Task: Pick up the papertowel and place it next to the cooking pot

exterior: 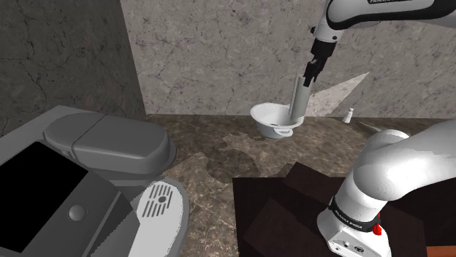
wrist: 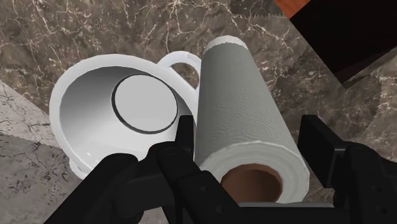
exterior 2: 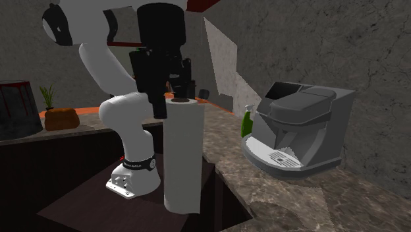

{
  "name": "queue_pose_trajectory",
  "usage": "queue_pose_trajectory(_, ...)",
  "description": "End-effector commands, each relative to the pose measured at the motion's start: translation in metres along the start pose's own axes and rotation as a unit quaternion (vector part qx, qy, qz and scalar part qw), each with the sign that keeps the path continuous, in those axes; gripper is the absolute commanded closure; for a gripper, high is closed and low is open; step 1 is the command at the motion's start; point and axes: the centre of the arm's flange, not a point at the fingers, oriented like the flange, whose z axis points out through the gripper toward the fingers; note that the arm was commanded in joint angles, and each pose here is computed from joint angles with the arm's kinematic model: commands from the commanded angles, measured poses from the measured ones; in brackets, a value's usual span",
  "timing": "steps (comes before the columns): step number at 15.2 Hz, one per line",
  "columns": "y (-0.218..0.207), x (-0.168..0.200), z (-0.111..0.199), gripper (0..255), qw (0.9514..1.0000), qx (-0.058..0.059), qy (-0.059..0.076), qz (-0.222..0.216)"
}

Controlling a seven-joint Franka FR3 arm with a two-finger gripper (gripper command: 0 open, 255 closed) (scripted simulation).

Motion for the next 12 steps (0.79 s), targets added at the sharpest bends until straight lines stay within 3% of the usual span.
queue_pose_trajectory(1,-0.001,0.0,0.011,255,1.0,0.0,0.0,0.0)
queue_pose_trajectory(12,-0.005,-0.006,0.069,255,1.0,0.0,0.0,0.0)
